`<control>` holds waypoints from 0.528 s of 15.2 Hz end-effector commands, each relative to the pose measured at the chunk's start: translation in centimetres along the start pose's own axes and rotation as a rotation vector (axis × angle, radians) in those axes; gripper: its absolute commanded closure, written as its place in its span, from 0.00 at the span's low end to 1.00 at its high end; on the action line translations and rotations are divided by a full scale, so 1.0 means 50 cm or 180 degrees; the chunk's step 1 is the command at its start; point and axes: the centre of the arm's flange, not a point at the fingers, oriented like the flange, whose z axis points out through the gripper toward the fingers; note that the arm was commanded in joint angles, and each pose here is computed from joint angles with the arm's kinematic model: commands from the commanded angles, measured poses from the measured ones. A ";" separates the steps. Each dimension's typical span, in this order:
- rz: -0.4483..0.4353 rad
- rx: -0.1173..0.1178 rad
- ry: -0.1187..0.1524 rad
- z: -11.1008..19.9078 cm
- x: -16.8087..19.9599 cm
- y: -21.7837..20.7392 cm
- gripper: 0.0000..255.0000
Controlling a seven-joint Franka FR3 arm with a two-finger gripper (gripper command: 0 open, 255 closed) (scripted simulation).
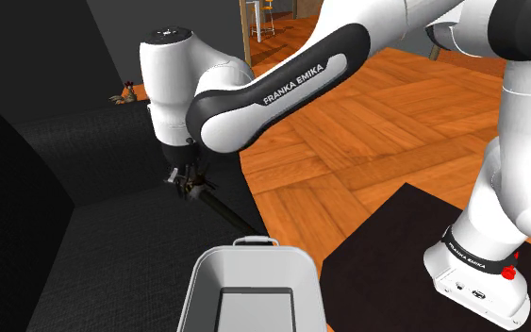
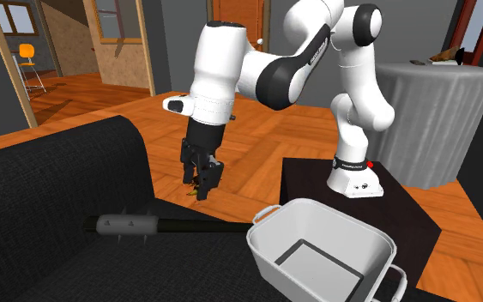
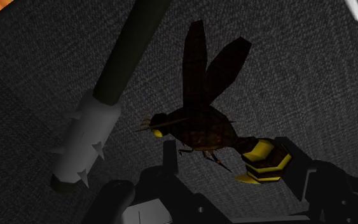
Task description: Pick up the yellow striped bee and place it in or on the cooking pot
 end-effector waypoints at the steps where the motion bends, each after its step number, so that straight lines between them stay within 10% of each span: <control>1: -0.0001 0.0000 -0.0001 -0.011 -0.022 -0.031 1.00; 8: -0.0001 0.0000 -0.0001 -0.049 -0.128 -0.178 1.00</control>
